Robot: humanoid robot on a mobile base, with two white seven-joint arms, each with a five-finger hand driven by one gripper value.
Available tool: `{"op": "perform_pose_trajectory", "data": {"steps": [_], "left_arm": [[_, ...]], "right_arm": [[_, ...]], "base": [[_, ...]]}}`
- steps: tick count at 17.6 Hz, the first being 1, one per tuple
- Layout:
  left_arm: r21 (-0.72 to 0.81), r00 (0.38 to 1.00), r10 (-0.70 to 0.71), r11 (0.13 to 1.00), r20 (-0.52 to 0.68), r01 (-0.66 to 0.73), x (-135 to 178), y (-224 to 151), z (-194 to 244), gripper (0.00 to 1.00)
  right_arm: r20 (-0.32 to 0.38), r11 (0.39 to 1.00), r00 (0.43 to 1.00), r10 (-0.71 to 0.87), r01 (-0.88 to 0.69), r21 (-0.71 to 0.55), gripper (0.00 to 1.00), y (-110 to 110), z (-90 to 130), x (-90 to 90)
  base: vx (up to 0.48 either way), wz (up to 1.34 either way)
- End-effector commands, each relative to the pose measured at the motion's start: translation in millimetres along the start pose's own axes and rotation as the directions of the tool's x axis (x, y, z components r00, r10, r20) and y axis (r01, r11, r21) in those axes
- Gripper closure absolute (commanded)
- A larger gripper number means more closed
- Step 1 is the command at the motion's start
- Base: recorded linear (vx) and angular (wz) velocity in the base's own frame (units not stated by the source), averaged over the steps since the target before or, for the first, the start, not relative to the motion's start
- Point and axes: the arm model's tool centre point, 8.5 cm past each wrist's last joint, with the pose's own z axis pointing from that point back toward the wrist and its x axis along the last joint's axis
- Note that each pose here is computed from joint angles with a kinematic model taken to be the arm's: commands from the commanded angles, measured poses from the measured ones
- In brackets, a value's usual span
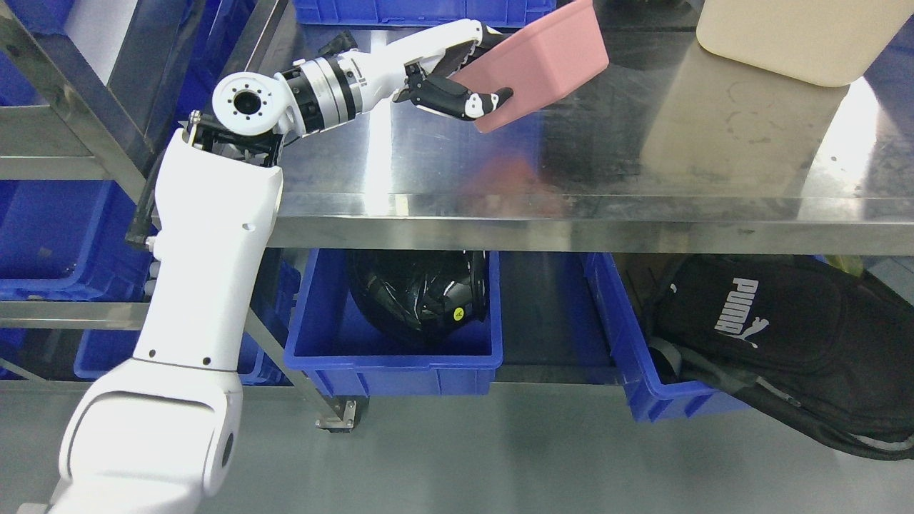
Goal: Place storage box into left shelf container
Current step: 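Pull the pink box off the shelf toward the robot with left hand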
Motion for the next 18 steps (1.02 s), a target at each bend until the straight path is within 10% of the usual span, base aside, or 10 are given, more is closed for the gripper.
{"op": "perform_pose_trajectory", "data": {"steps": [1, 12, 18], "left_arm": [[0.180, 0.903, 0.123, 0.960, 0.412, -0.214, 30.4, 4.8, 54.4, 0.99], [0.252, 0.853, 0.178, 0.908, 0.490, -0.334, -20.6, -167.6, 68.2, 0.97], [0.305, 0.838, 0.136, 0.891, 0.528, -0.337, -39.0, -200.6, 94.1, 0.96]], "right_arm": [[0.009, 1.000, 1.000, -0.004, 0.004, -0.017, 0.00, -11.3, -0.6, 0.1], [0.009, 1.000, 1.000, -0.004, 0.004, -0.017, 0.00, -11.3, -0.6, 0.1], [0.009, 1.000, 1.000, -0.004, 0.004, -0.017, 0.00, -11.3, -0.6, 0.1]], "base": [[0.000, 0.00], [0.000, 0.00], [0.013, 0.21]]}}
